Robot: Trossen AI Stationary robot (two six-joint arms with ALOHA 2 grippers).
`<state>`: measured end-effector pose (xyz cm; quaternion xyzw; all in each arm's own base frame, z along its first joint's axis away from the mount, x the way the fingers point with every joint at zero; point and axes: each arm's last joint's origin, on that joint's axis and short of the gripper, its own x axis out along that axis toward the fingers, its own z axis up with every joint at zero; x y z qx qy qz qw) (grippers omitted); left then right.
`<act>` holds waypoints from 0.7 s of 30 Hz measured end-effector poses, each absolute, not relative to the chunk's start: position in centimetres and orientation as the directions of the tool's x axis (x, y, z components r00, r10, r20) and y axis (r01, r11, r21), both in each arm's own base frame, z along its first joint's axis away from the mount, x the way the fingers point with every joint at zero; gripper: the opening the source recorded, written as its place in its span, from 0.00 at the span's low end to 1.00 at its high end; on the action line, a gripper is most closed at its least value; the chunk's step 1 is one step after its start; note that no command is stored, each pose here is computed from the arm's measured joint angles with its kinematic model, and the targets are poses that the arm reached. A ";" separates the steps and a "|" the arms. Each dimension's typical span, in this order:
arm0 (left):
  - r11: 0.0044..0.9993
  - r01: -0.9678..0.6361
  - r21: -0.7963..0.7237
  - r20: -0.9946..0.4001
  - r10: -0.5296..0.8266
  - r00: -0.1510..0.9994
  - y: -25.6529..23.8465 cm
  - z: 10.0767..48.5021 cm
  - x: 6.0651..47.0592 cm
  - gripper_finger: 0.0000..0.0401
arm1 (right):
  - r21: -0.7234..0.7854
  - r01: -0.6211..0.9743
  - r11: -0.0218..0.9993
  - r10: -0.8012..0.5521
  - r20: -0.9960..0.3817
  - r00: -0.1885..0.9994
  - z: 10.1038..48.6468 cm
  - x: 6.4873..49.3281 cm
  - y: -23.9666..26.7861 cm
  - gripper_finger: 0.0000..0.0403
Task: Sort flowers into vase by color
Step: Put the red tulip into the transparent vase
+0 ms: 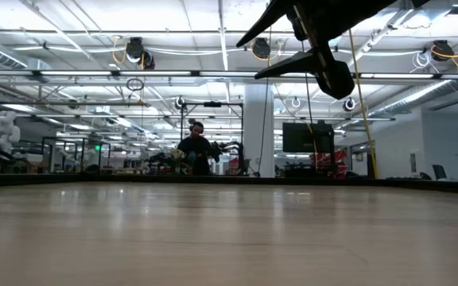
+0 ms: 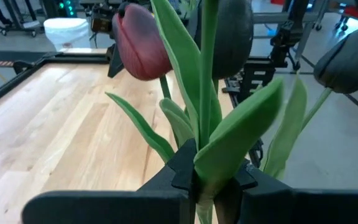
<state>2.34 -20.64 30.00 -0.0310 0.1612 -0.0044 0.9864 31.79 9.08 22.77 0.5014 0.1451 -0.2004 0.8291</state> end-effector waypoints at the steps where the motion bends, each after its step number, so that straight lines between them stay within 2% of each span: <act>1: 0.998 -0.006 -0.065 -0.326 -0.016 0.945 -20.7 29.9 2.4 0.09 | 0.773 0.478 0.417 -0.185 -0.442 0.878 22.8 31.8 9.1 0.49; 10: 1.000 -0.024 0.020 -0.342 0.029 0.939 -22.3 28.2 2.7 0.09 | 0.763 0.471 0.444 -0.173 -0.442 0.880 22.8 31.7 9.5 0.49; 21: 0.999 -0.037 0.014 -0.342 0.039 0.939 -22.7 27.9 3.0 0.09 | 0.760 0.469 0.450 -0.169 -0.443 0.881 22.8 31.6 9.7 0.49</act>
